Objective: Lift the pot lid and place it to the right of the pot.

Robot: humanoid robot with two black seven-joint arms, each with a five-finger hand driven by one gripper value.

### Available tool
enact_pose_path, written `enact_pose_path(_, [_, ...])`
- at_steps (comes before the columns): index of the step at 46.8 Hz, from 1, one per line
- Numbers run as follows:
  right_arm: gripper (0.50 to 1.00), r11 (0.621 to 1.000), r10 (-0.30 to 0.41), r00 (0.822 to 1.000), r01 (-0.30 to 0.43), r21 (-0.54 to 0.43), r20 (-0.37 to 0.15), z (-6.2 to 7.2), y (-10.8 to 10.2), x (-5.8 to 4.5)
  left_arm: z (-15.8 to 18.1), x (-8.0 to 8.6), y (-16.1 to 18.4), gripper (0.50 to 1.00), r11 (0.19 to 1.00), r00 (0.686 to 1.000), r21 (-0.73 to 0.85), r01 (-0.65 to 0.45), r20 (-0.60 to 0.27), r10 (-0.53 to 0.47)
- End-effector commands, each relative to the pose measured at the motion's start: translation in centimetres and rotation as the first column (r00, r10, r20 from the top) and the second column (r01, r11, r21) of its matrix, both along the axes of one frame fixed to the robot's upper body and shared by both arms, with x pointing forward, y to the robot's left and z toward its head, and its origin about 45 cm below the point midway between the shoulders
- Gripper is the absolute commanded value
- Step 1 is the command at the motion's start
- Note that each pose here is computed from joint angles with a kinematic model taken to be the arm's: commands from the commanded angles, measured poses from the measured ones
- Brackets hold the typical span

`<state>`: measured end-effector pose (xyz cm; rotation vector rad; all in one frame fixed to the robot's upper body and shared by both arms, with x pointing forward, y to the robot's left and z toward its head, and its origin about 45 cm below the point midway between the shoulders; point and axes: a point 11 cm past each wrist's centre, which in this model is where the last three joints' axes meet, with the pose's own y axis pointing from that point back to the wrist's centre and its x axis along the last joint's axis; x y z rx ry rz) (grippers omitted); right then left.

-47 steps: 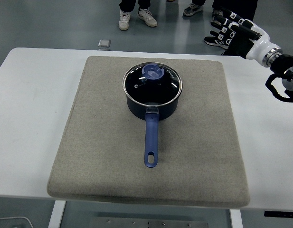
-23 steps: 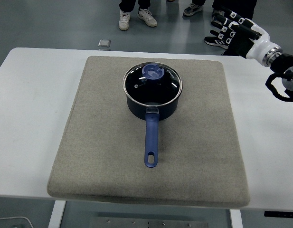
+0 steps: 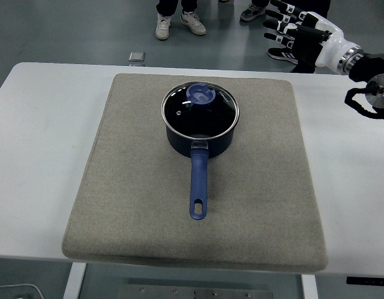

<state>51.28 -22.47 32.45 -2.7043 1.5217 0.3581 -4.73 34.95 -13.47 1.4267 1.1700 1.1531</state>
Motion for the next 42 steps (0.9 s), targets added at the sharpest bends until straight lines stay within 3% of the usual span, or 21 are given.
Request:
enact_pose_path(1, [0.919,0.997,0.031,0.999,-0.028,-0.073,0.033,0.6,1.0,-0.1,0.0,0.0,0.0,1.0,1.0,1.0,0.0,0.0,0.0,0.0])
enact_pose_path(11, [0.919,0.964,0.116,0.988,-0.087,-0.253,0.101,1.5,2.9,-0.3,0.0,0.0,0.0,1.0,1.0,1.0,0.0,0.0,0.0,0.0])
enact_pose_path(20, [0.919,0.9,0.254,0.958,-0.183,-0.396,0.132,2.5,6.1,-1.4,0.0,0.0,0.0,1.0,1.0,1.0,0.0,0.001,0.0,-0.001])
enact_pose_path(30, [0.919,0.776,0.381,0.916,-0.243,-0.583,0.126,2.3,8.5,-2.2,0.0,0.0,0.0,1.0,1.0,1.0,0.0,0.0,0.0,0.0])
enact_pose_path(42, [0.919,0.612,0.519,0.846,-0.266,-0.745,0.125,3.7,11.2,-3.1,0.0,0.0,0.0,1.0,1.0,1.0,0.0,0.001,0.0,-0.001])
